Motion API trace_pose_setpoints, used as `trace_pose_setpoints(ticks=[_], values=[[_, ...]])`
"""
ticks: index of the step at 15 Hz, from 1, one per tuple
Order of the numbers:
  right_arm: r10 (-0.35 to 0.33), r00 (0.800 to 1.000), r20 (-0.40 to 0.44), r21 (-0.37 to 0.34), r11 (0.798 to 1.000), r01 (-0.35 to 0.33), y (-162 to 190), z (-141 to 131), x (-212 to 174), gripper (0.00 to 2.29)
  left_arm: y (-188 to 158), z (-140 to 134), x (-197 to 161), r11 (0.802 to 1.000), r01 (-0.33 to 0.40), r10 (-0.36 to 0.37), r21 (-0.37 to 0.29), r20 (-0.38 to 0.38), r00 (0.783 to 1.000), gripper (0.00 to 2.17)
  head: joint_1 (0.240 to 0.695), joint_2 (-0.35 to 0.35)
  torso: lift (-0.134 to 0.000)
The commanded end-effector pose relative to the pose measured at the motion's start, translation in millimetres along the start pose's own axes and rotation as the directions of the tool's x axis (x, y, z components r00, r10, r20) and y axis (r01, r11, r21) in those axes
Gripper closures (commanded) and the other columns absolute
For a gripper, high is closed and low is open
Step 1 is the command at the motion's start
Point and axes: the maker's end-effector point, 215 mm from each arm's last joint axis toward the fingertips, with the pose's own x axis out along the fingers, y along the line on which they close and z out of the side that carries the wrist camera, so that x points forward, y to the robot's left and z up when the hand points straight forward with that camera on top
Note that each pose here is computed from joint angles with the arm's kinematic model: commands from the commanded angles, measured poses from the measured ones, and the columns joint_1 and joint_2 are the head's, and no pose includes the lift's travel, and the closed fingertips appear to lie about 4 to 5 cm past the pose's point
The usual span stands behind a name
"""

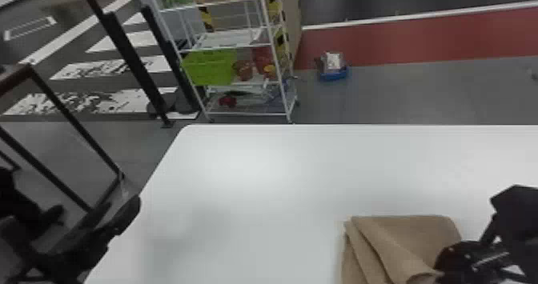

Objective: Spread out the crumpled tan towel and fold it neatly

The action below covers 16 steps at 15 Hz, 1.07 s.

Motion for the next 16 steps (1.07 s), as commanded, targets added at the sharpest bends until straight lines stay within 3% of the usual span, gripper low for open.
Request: trace_pose_setpoints(ticks=[1,6,10,11,12,13,15,16], values=[[0.029,1.0,-0.001,-0.009,1.0,-0.029,12,3,5,1.06,0,-2,-1,1.0,-0.001,0.001,-0.002,-0.002,1.0,0.08,0.695,0.35,-0.122],[0.095,0.995,-0.005,-0.018,0.995,-0.095,36,6,30,1.06,-7,-5,1,1.0,0.014,-0.014,0.001,-0.01,1.0,0.08,0.695,0.35,-0.122],[0.1,0.994,-0.041,-0.024,0.995,-0.101,42,-3,37,1.03,-13,-3,2,1.0,0.026,-0.025,0.009,-0.012,1.0,0.08,0.695,0.35,-0.122],[0.094,0.995,-0.029,-0.01,0.996,-0.094,40,-2,35,0.7,-13,-4,2,1.0,0.025,-0.025,0.008,-0.013,1.0,0.08,0.695,0.35,-0.122],[0.081,0.997,0.005,0.012,0.997,-0.082,36,3,31,0.23,-12,-5,2,1.0,0.022,-0.022,0.008,-0.015,1.0,0.08,0.695,0.35,-0.122],[0.055,0.997,0.06,0.037,0.998,-0.057,28,11,21,0.07,-11,-5,2,1.0,0.022,-0.022,0.009,-0.014,1.0,0.08,0.695,0.35,-0.122],[0.005,0.983,0.184,0.155,0.987,-0.034,10,29,-4,0.05,-11,-5,2,1.0,0.022,-0.022,0.007,-0.015,1.0,0.08,0.695,0.35,-0.122],[-0.025,0.967,0.255,0.228,0.973,-0.035,3,36,-20,0.06,-10,-4,1,1.0,0.021,-0.02,0.009,-0.013,1.0,0.08,0.695,0.35,-0.122]])
